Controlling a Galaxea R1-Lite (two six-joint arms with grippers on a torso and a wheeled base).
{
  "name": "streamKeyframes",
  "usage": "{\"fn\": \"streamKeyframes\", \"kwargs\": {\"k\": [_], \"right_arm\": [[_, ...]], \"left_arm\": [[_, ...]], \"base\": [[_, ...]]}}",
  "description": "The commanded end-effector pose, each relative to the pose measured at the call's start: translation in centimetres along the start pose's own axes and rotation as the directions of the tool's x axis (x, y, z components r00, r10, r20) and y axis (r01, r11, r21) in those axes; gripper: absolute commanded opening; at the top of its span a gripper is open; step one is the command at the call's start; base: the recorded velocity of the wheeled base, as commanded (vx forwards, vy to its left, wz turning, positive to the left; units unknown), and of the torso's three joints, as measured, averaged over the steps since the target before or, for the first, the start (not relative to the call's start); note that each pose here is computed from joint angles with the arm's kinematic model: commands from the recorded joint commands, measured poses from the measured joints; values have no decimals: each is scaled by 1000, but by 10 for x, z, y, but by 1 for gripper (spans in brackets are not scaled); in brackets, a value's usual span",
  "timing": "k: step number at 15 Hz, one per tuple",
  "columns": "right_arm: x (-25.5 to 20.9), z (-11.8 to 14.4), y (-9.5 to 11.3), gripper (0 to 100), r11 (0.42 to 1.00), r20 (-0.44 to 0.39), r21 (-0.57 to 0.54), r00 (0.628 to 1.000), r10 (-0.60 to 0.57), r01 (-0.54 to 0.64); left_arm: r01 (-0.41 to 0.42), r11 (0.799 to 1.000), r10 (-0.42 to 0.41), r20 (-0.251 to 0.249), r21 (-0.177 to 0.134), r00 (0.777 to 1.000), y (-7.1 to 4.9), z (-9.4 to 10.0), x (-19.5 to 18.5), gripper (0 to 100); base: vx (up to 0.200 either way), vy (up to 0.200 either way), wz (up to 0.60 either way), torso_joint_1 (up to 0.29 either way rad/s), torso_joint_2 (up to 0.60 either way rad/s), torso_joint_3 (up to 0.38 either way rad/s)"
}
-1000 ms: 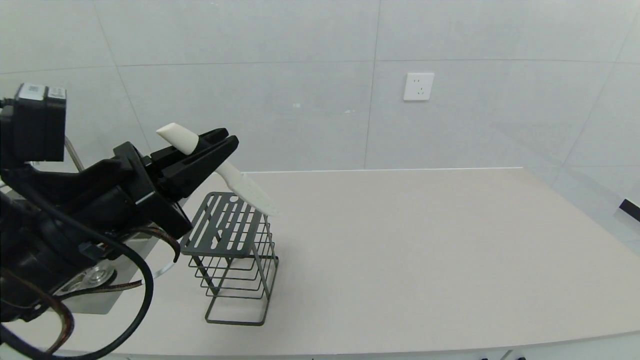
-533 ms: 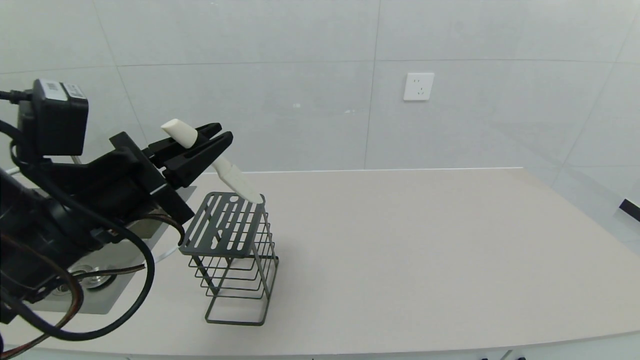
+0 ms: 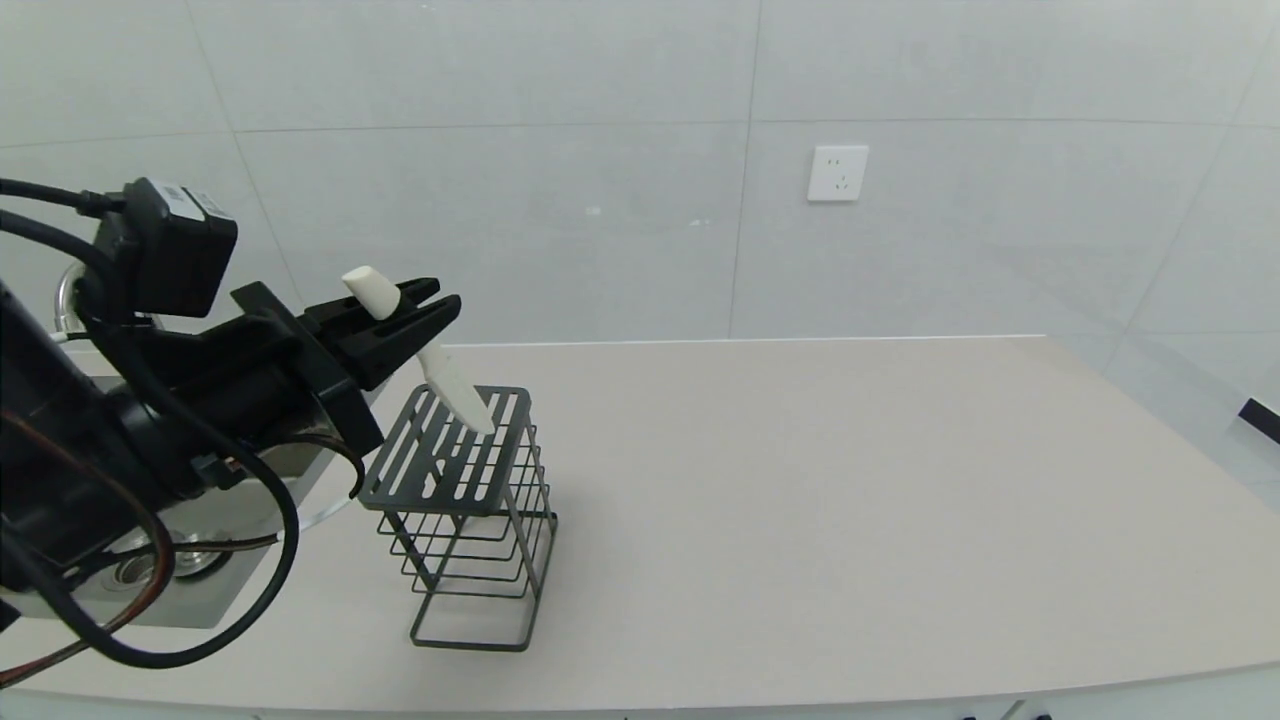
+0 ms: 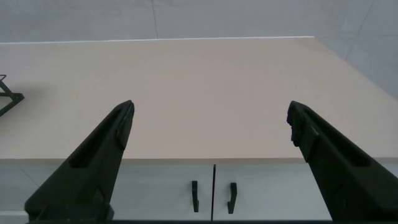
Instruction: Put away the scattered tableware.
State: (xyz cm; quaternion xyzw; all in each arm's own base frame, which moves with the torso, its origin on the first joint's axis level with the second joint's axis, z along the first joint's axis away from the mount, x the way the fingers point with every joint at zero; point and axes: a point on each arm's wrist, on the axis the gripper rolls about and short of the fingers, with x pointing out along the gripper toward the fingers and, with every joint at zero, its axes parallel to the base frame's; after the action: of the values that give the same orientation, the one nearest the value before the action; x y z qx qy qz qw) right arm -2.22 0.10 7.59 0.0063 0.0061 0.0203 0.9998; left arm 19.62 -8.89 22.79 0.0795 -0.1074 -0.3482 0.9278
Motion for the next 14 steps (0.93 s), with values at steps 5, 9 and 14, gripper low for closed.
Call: {"fn": "streamKeyframes", "kwargs": {"k": [5, 9, 14], "right_arm": [[0, 0, 0, 100, 1000, -3, 0, 1000, 1, -1], [0, 0, 0, 100, 1000, -3, 0, 1000, 1, -1], [0, 0, 0, 100, 1000, -3, 0, 1000, 1, -1]], "left_arm": [[-3, 1000, 3, 13, 4, 1000, 0, 4, 2, 0], [-19, 1000, 19, -21, -7, 1000, 1, -5, 8, 0], [-12, 1000, 11, -37, -12, 999, 1, -10, 14, 0]], "base": [[0, 0, 0, 0, 0, 0], [0, 0, 0, 0, 0, 0], [0, 0, 0, 0, 0, 0]]}}
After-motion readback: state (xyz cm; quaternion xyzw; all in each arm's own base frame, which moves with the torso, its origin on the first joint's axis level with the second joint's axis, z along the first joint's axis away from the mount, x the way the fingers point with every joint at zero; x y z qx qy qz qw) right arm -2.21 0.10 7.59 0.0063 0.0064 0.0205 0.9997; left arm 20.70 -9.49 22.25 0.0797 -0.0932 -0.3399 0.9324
